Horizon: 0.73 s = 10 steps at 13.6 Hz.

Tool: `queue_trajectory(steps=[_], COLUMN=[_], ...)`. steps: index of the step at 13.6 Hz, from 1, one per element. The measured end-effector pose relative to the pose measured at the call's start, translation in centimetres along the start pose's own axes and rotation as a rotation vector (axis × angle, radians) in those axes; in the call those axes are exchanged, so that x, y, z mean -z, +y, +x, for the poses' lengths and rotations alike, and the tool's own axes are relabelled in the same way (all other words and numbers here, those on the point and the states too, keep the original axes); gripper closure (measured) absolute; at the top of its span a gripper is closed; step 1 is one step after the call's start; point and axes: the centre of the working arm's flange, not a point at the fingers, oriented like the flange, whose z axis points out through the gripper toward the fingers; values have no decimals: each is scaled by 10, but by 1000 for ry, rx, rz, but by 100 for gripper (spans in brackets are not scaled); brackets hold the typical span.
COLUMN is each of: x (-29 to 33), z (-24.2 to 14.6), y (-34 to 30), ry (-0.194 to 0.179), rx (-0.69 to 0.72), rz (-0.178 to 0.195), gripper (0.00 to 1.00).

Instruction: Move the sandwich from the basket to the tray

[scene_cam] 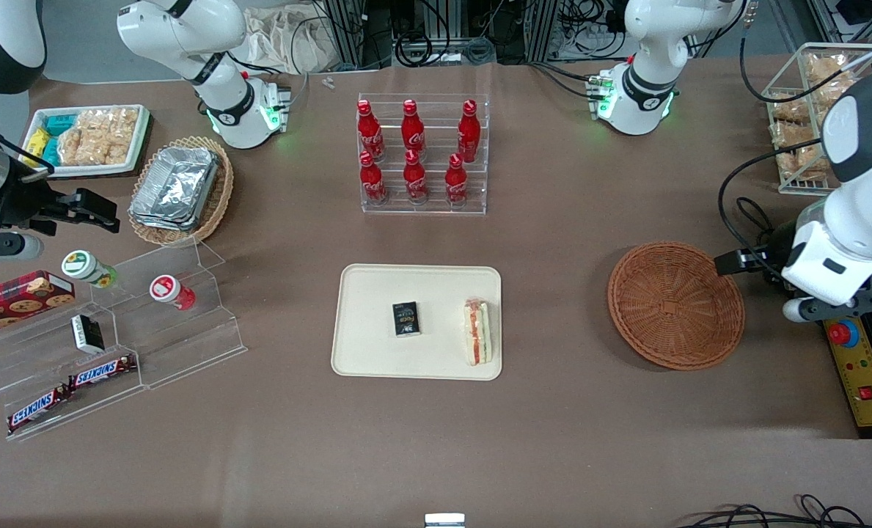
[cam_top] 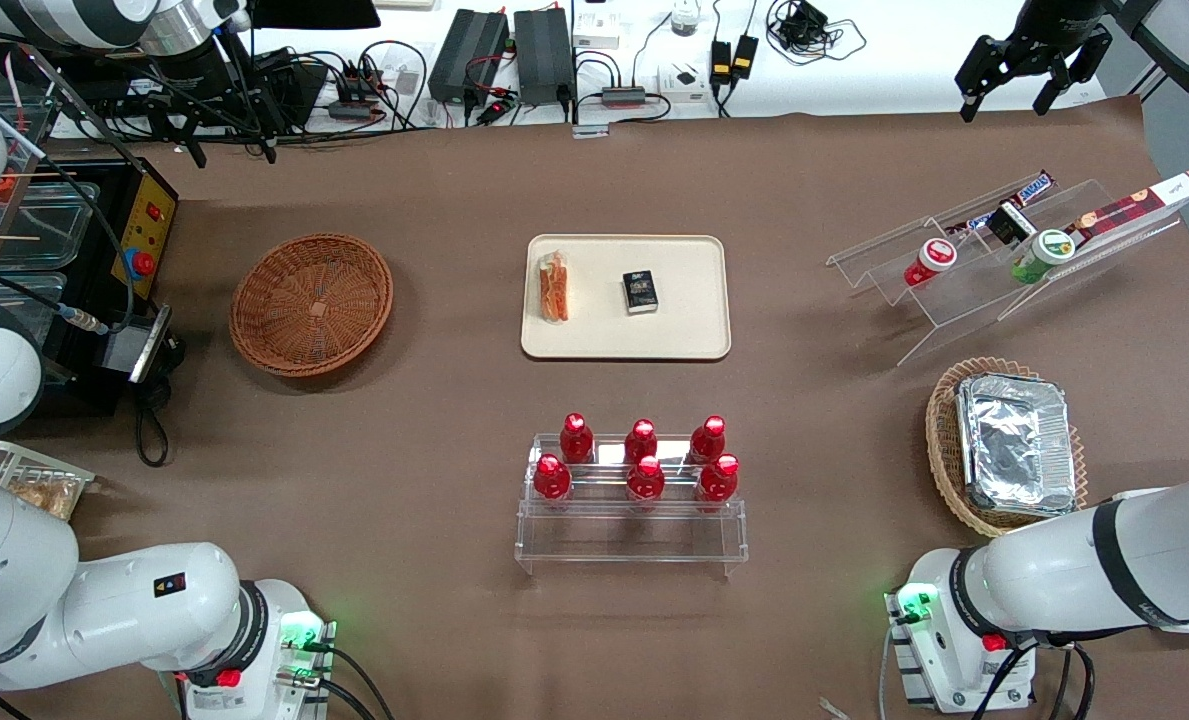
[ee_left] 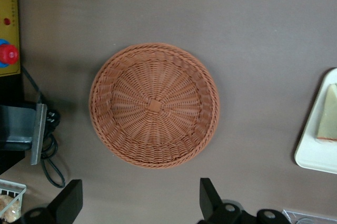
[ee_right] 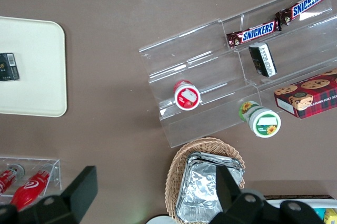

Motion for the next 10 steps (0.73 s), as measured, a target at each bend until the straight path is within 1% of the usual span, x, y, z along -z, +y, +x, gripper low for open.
queue_trajectory(steps=[2, 6, 8, 10], x=[-1, -4, -2, 0], z=[2, 2, -2, -4], y=[-10, -38, -38, -32], ry=[-3, -14, -13, -10], rx=[-6, -81, -157, -199], rz=[-7, -14, -10, -7], gripper=[0, 0, 0, 0])
